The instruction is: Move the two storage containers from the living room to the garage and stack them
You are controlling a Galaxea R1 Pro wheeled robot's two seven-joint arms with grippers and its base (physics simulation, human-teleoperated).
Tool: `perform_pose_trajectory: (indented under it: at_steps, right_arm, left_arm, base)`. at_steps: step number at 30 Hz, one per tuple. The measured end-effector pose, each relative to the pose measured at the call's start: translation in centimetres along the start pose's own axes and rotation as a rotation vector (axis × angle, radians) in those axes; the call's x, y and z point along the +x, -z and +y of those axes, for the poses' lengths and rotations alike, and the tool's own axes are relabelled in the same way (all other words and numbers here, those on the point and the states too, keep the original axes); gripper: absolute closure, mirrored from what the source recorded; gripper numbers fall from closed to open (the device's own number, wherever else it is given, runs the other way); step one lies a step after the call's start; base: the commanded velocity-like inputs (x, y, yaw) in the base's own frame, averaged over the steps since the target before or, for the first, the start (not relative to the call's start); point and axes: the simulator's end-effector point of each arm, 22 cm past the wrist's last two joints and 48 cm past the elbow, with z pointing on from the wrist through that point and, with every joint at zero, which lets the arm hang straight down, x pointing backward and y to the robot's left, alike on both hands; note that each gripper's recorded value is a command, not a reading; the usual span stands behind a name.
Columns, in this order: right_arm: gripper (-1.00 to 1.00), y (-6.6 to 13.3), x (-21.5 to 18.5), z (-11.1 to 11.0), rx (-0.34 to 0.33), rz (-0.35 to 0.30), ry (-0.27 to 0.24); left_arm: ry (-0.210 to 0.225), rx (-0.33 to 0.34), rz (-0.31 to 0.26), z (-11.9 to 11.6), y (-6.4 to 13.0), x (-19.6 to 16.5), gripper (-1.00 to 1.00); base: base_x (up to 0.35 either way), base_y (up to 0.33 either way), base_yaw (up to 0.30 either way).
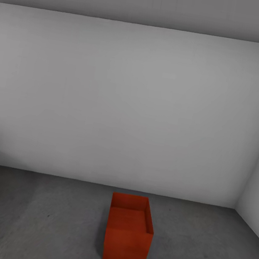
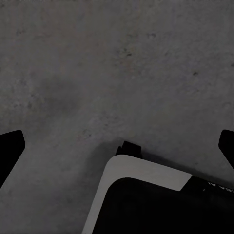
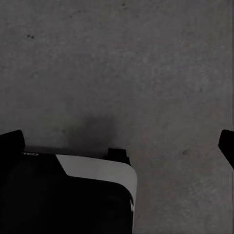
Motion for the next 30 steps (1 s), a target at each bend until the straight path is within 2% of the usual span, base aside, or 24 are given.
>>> perform_pose_trajectory:
  at_steps: [30]
  right_arm:
    - [-1.00, 0.00, 0.00, -0.25, 0.005, 0.000, 0.010]
  left_arm:
    - [-0.005, 0.009, -0.013, -0.51, 0.03, -0.59, -1.00]
  base:
    - [0.000, 0.000, 0.000]
